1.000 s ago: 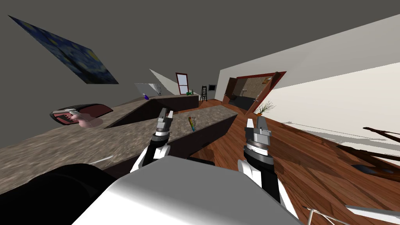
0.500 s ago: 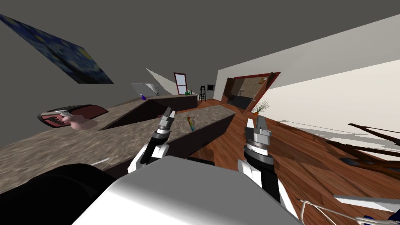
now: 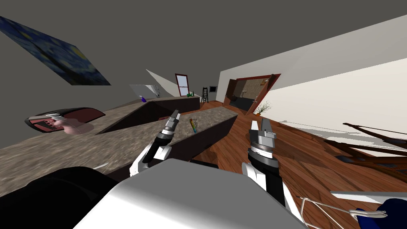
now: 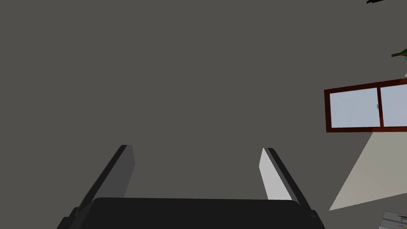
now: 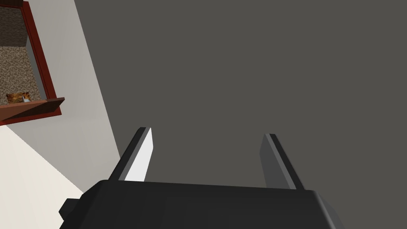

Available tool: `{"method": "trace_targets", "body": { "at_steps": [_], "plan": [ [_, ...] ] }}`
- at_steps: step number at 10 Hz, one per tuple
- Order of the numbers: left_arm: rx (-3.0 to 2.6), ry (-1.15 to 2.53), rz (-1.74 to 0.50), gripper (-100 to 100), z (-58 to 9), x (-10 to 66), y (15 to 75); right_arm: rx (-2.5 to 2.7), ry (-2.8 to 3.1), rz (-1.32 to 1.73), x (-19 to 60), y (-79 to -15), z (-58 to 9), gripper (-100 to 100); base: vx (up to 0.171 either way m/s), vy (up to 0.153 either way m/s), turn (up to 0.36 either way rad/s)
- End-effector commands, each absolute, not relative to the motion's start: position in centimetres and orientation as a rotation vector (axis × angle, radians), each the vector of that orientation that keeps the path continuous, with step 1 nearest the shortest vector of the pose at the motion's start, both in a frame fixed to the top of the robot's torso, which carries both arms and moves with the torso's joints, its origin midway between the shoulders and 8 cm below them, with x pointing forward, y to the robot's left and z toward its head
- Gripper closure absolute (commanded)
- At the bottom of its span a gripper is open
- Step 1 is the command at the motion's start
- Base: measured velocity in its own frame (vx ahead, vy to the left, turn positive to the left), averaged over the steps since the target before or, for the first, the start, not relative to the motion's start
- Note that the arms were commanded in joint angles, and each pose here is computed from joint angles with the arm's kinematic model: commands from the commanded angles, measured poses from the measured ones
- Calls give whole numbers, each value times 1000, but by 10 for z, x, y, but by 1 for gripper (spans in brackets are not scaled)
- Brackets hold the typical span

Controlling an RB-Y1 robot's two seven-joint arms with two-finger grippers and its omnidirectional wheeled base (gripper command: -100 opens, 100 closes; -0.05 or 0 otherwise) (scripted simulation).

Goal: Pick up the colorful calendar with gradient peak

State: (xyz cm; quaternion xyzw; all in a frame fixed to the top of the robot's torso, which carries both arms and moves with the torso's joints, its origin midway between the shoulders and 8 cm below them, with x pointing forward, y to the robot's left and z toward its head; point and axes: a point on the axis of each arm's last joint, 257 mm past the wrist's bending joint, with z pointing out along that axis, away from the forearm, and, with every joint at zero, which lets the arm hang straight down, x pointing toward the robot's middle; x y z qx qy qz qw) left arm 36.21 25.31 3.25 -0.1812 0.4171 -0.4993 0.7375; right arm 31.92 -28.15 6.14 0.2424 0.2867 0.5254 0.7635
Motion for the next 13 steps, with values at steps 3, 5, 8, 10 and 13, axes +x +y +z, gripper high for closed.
{"method": "trace_targets", "body": {
  "at_steps": [3,5,8,10,13],
  "plan": [
    [-411,992,-1062,-100,21,376,253,527,623,1142,319,-282,61,0,-7,-5,-41],
    [-418,1043,-1040,-100,12,384,253,527,623,1142,319,-282,61,0,-6,-11,-45],
    [-420,1133,-1003,-100,-2,397,252,527,623,1142,319,-282,61,0,-2,-13,-50],
    [-431,1188,-978,-100,-14,405,254,527,623,1142,319,-282,61,0,0,-15,-45],
    [-462,1266,-936,-100,-32,416,259,527,623,1142,319,-282,61,0,4,-16,-44]
  ]
}}
